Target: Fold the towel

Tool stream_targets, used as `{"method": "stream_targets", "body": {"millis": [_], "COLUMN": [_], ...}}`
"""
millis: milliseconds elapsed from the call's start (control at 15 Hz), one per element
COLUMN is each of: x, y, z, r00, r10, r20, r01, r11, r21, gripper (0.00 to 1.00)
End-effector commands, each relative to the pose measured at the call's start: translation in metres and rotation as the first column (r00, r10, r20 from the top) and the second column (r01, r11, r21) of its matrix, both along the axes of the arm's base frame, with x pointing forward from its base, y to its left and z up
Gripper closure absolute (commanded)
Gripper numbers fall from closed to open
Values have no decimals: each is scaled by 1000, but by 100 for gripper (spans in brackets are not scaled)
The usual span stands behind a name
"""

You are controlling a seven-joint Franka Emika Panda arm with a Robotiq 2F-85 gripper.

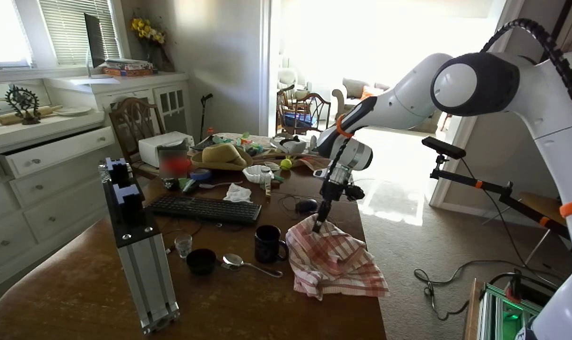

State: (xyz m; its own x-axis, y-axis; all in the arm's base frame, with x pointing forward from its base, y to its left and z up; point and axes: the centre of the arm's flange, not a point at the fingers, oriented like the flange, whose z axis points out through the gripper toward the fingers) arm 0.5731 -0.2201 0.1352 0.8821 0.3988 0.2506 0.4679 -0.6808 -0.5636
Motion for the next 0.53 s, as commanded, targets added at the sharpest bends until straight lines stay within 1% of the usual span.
{"method": "stream_targets", "body": {"millis": [0, 200, 333, 467], "x": [30, 48, 53, 49], "y": [-18, -26, -21, -10], "z": [-2, 12, 27, 38], "r00": [982, 959, 940, 920], "r10": [-169, -154, -109, -32], "r20": [84, 240, 324, 390], "r01": [173, 202, 201, 171], "r11": [983, 961, 943, 929], "r21": [-56, -190, -266, -328], "gripper": [97, 97, 97, 97]}}
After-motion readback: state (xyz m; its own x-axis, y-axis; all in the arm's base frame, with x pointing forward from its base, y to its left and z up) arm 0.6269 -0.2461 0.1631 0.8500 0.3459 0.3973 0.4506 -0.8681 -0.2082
